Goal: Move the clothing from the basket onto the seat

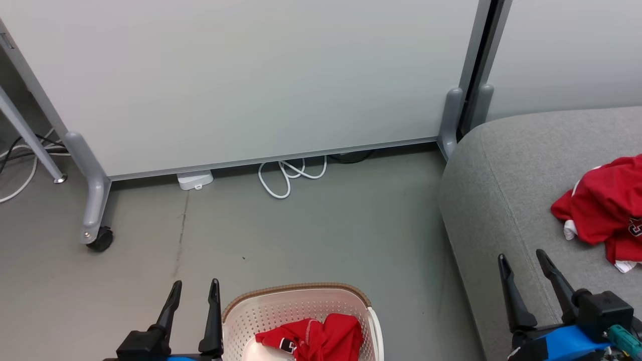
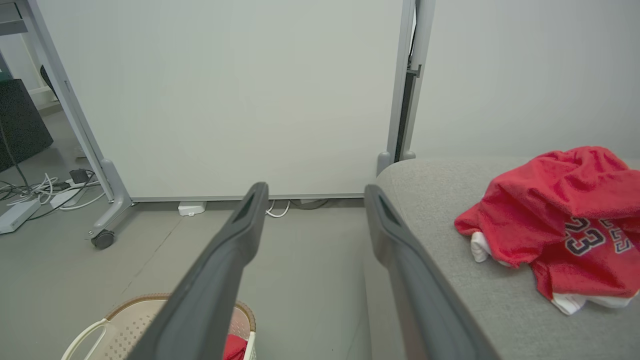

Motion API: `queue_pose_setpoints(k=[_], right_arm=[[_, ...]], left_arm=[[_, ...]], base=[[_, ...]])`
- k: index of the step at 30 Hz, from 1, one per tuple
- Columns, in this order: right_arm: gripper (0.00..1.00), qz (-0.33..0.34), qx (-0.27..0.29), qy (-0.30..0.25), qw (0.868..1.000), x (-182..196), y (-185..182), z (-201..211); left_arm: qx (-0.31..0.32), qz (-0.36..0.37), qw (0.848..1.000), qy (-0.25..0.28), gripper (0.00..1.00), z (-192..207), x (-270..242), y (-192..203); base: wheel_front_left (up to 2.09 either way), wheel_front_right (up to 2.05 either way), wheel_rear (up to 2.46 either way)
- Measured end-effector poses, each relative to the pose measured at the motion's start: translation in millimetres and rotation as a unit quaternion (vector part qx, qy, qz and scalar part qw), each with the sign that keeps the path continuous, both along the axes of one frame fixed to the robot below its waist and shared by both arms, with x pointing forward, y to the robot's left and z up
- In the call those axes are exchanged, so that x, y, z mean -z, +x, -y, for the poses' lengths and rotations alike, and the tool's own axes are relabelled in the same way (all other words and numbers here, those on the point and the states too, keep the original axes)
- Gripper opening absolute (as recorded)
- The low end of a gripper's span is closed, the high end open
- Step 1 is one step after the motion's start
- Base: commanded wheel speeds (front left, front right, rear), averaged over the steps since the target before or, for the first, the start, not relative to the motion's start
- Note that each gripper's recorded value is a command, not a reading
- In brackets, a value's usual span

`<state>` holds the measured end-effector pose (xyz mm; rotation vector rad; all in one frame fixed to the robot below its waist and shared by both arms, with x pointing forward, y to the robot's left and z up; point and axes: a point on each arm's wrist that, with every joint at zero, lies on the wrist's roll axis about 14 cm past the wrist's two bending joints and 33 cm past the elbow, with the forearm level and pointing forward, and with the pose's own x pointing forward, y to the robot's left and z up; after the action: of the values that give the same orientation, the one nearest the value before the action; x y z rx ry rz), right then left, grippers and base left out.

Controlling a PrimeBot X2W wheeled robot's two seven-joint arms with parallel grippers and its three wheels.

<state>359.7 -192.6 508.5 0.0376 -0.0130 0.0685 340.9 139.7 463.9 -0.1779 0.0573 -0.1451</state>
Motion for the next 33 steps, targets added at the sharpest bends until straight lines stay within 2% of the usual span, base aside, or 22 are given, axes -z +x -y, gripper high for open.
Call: queue_pose_setpoints(k=[13,33], right_arm=[[1.00,0.000,-0.024,0.007,1.000,2,-16,-27],[1.00,-0.009,-0.024,0.012,1.000,8,-18,-29]], left_arm=[[-0.045,-0.002,0.999,0.007,1.00,-30,3,-13],[-0.022,-0.018,1.000,0.007,1.00,-18,12,-9]], base=[[0.00,0.00,0.00],[0.00,0.00,0.00]])
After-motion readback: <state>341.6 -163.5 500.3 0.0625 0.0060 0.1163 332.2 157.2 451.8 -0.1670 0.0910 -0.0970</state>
